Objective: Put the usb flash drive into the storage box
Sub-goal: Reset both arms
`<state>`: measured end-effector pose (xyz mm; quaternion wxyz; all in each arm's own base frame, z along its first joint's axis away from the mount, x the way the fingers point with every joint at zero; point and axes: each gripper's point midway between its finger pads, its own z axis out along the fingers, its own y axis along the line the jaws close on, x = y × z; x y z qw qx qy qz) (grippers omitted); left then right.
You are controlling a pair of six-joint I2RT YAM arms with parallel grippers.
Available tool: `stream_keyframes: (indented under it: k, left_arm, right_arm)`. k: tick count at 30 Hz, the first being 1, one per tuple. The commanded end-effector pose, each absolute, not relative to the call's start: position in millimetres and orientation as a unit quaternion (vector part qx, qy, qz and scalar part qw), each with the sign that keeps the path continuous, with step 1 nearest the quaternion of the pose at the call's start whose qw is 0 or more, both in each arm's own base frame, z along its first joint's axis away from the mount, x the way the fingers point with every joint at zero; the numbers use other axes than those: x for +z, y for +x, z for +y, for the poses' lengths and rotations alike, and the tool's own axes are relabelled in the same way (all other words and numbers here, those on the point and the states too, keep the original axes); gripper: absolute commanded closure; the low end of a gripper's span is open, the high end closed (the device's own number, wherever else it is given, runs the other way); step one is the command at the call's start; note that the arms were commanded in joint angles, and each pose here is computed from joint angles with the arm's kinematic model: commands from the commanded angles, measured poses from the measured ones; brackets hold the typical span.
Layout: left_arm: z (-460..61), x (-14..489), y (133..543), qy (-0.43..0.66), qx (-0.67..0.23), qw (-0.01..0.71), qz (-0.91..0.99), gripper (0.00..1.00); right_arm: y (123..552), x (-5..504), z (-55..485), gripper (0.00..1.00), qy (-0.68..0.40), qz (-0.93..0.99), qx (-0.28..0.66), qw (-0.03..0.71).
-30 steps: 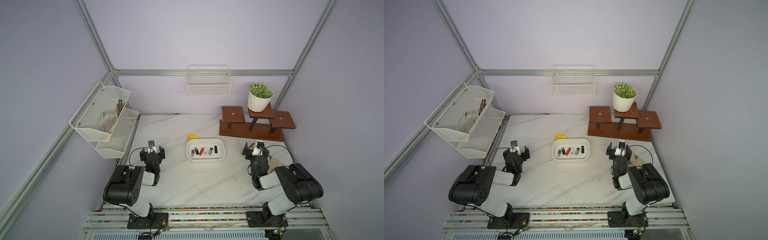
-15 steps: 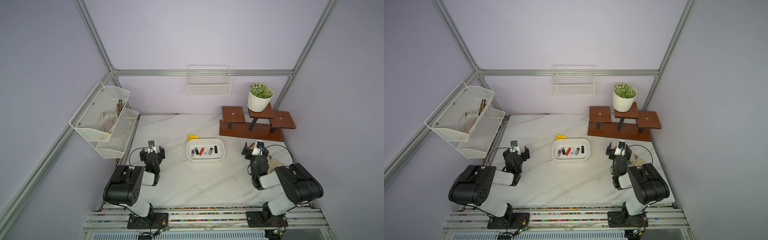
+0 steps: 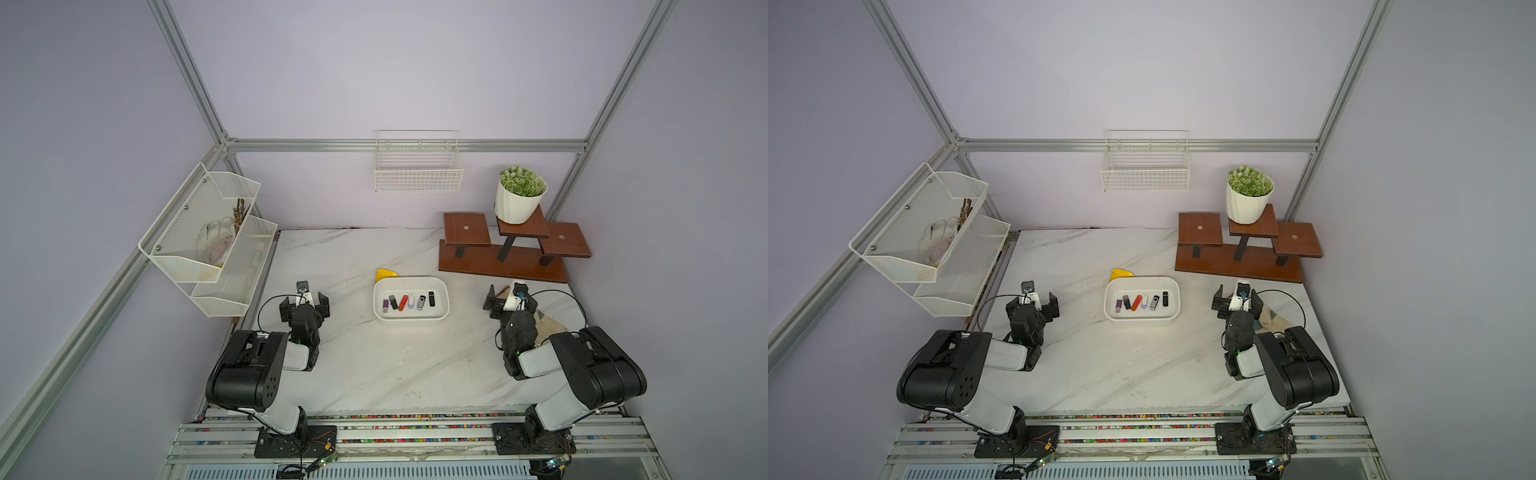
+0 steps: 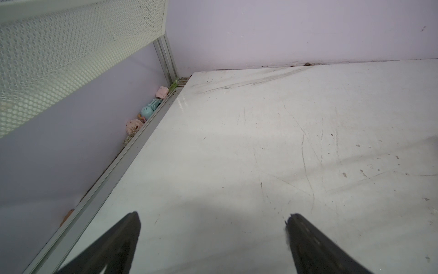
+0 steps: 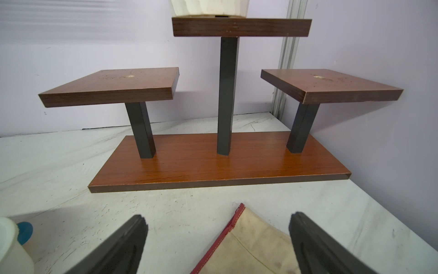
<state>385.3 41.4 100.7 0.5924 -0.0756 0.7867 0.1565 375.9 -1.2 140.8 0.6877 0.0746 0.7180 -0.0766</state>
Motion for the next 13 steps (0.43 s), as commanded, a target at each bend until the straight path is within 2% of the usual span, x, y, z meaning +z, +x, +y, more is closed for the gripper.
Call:
stream_keyframes:
  k: [1, 13]
  left_arm:
    - [42.7, 118.1, 393.1, -0.088, 0.147, 0.615, 0.77, 0.0]
    - [42.6, 117.7, 393.0, -0.088, 0.147, 0.614, 0.77, 0.0]
  right_arm:
    - [378.4, 139.6, -1.5, 0.01, 0.075, 0.721, -0.074, 0.684]
    - [382.8, 136.8, -2.1, 0.01, 0.074, 0.729, -0.069, 0.677]
